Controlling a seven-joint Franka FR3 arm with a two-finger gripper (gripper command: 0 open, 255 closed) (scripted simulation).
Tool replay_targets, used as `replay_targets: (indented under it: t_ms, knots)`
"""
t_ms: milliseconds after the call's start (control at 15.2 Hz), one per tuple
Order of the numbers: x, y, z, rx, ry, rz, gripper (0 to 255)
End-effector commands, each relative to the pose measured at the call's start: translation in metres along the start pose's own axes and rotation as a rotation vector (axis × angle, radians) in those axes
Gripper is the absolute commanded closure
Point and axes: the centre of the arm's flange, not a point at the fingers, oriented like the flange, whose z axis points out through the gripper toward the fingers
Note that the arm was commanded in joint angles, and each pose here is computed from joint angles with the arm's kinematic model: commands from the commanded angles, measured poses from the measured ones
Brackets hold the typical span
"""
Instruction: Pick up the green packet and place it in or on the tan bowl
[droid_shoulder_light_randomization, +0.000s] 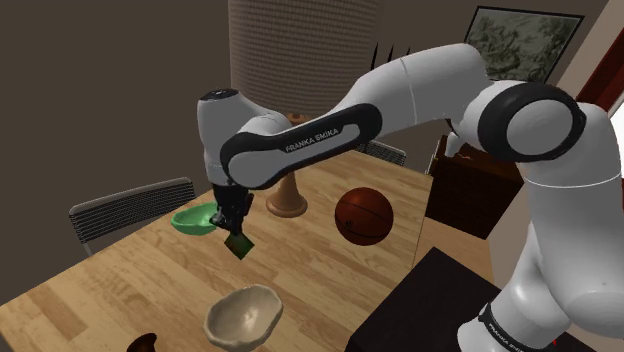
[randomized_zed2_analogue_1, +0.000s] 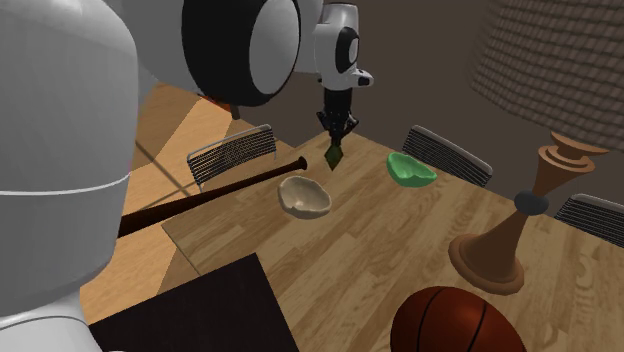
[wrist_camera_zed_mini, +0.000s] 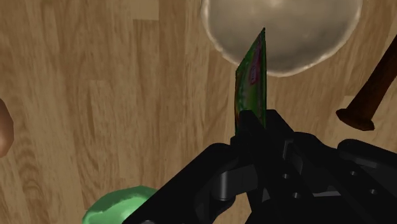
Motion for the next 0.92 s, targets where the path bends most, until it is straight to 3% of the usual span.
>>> replay_targets:
  t_ms: [0, 396, 858]
  knots:
    - [-0.019, -0.016, -0.009, -0.001, 0.0, 0.001, 255]
    - [-0.071, -0.07, -0.035, -0.001, 0.0, 0.001, 255]
    - [-0.07, -0.072, 0.002, -0.001, 0.0, 0.001, 255]
